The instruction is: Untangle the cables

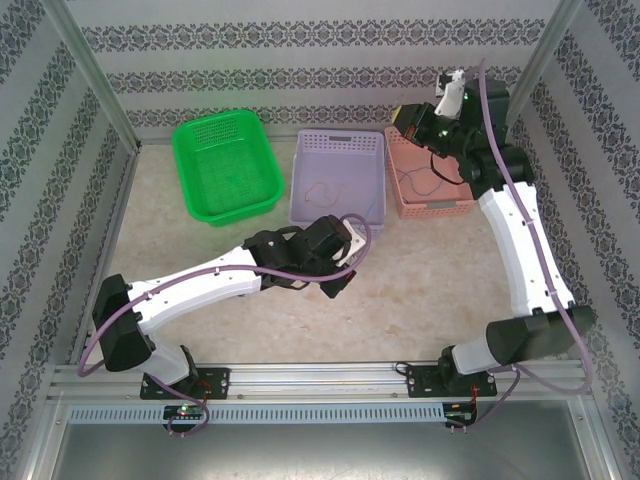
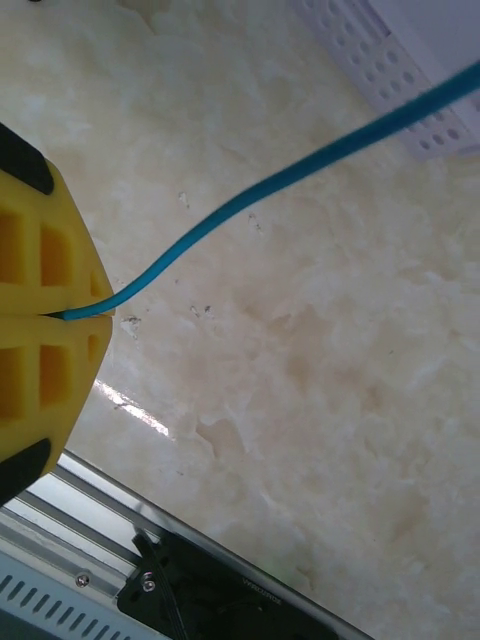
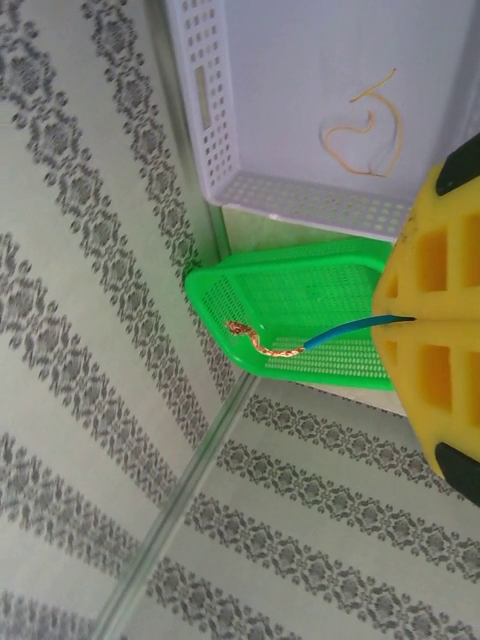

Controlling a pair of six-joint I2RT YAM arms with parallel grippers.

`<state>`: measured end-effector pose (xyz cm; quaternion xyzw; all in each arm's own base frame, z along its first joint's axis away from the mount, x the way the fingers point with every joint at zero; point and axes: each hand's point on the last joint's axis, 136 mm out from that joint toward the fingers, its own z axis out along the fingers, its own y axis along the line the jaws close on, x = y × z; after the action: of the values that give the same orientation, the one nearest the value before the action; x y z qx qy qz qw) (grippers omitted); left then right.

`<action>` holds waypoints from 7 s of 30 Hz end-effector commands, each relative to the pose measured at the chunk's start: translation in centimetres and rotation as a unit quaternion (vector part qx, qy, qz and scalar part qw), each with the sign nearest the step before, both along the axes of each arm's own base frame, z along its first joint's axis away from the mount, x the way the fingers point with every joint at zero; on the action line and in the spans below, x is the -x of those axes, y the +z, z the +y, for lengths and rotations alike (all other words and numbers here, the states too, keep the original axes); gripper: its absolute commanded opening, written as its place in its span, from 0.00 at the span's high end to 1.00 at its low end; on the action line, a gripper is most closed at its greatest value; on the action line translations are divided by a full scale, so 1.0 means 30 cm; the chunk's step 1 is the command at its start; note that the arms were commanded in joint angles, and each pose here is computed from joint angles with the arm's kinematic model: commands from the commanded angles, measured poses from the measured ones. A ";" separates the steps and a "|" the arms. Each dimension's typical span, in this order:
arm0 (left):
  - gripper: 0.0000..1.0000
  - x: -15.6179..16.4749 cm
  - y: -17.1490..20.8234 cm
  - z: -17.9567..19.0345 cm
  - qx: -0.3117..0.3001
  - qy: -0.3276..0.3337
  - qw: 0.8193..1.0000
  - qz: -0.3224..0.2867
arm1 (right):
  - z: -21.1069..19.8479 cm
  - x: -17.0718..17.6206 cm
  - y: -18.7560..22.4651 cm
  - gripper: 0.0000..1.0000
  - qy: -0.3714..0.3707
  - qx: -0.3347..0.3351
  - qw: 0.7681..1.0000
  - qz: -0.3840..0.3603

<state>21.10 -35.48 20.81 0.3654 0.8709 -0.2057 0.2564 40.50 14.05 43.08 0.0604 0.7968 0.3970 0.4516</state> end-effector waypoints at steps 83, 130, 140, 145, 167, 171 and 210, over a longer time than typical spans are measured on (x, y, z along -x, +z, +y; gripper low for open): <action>0.31 -0.127 0.199 0.546 0.098 0.460 0.880 0.069 | -0.676 -0.320 -0.521 0.53 -0.361 0.063 0.920 0.139; 1.00 -0.003 -0.498 0.534 -0.008 0.390 0.851 0.352 | 0.420 0.457 -1.124 0.49 0.168 0.292 0.916 0.219; 1.00 -0.040 -0.489 0.480 -0.018 0.372 0.864 0.339 | 0.406 0.567 -1.268 0.50 0.260 0.323 0.875 0.250; 1.00 -0.038 -0.493 0.475 -0.022 0.368 0.865 0.341 | 0.390 0.584 -1.323 0.50 0.253 0.328 0.870 0.266; 1.00 -0.065 -0.468 0.730 -0.089 0.496 0.814 0.290 | -0.025 0.449 -1.118 1.00 0.003 0.311 0.909 0.279; 1.00 -0.089 -0.459 0.764 -0.075 0.515 0.804 0.288 | -0.157 0.438 -0.989 1.00 -0.041 0.283 0.924 0.255; 1.00 -0.075 -0.521 0.922 -0.169 0.557 0.772 0.256 | -0.454 0.373 0.149 1.00 -0.295 0.203 0.930 -0.080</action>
<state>24.79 -10.44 6.01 -0.2031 0.9778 -0.0172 0.0492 29.57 2.67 43.40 0.1499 0.8050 0.1087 0.5636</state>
